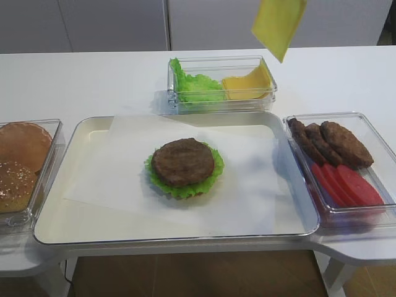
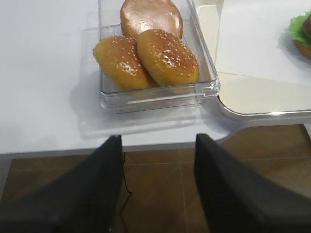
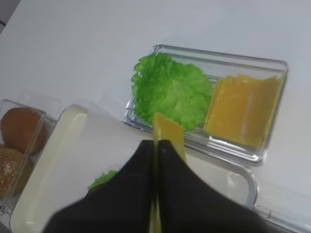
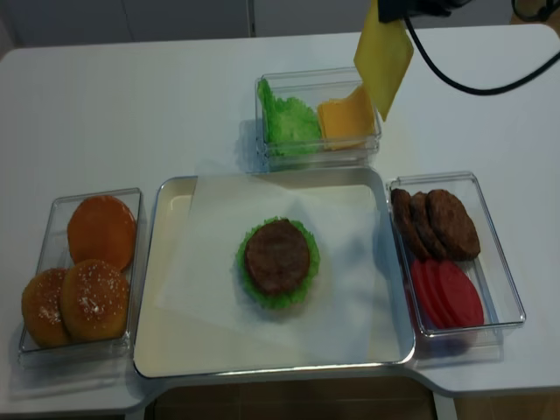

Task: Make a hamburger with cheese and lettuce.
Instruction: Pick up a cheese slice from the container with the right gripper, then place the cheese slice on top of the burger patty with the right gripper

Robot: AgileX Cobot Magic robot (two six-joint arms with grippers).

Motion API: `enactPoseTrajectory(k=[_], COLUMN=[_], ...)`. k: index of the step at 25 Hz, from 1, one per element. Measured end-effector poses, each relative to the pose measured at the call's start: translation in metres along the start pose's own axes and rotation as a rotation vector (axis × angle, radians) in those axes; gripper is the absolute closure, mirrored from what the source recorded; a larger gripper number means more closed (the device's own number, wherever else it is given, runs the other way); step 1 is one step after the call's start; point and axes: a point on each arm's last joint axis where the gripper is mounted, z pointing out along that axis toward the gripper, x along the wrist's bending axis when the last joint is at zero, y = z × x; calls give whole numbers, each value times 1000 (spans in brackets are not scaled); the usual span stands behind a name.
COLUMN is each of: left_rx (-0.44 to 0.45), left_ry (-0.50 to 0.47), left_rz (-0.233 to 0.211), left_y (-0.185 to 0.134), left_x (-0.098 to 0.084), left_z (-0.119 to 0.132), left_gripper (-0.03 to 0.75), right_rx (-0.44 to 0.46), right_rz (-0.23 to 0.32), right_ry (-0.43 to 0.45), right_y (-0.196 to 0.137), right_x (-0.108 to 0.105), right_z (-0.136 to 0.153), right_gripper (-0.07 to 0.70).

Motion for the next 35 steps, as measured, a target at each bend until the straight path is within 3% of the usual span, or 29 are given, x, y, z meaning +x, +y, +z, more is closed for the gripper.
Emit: enactPoseTrajectory(k=[15, 24, 30, 35], left_rx=[0, 0, 0, 0], left_ry=[0, 0, 0, 0], left_rz=[0, 0, 0, 0], left_y=[0, 0, 0, 0], left_x=[0, 0, 0, 0], left_z=[0, 0, 0, 0], left_gripper=[358, 358, 358, 358], right_rx=[229, 266, 300, 322], right_rz=[-91, -179, -208, -199], right_ry=[135, 206, 232, 229], right_y=[-67, -94, -105, -109], right_x=[69, 115, 130, 127], right_z=[41, 67, 85, 99], right_gripper=[627, 627, 627, 627])
